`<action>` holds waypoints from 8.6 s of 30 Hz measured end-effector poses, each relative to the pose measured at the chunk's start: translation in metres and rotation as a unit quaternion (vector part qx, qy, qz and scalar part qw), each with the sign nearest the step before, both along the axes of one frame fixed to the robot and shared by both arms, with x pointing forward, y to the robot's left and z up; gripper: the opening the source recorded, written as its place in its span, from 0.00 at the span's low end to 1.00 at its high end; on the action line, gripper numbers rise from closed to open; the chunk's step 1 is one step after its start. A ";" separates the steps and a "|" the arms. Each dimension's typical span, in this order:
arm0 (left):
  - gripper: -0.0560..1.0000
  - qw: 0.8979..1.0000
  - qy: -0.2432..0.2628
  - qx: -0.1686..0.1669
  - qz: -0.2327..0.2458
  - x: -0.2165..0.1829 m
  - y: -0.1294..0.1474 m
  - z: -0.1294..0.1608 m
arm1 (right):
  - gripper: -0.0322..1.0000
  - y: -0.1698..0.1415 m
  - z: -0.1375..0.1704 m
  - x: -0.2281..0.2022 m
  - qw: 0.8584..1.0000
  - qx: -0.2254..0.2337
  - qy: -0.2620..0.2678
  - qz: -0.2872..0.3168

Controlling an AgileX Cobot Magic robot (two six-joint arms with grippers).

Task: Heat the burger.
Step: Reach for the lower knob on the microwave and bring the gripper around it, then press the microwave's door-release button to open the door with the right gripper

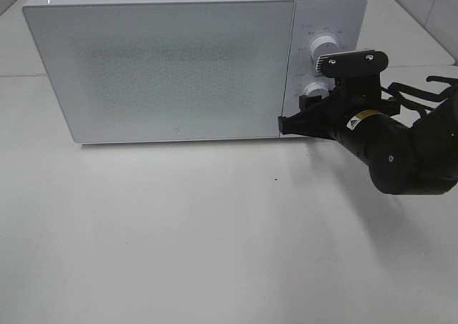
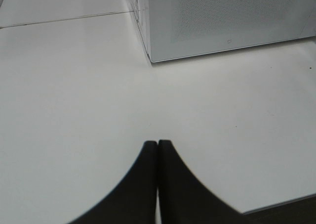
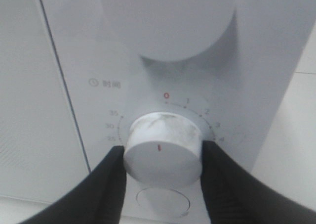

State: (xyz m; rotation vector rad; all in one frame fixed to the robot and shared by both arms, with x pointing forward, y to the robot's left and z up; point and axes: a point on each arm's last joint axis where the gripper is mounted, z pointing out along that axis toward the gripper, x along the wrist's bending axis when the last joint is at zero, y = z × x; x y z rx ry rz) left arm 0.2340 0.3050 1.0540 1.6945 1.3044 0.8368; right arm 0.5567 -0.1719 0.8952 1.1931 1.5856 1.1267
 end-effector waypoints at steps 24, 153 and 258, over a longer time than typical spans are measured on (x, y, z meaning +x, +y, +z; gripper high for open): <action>0.05 1.000 0.000 0.000 0.000 0.000 0.000 0.000 | 0.44 0.003 0.002 0.000 0.872 0.471 0.082 -0.107; 0.05 1.000 0.000 0.000 0.000 0.000 0.000 0.000 | 0.66 -0.115 0.145 -0.237 0.922 0.015 0.381 -0.062; 0.05 1.000 0.000 0.000 0.000 0.000 0.000 0.000 | 0.11 -0.106 0.131 -0.094 0.994 0.024 0.086 -0.055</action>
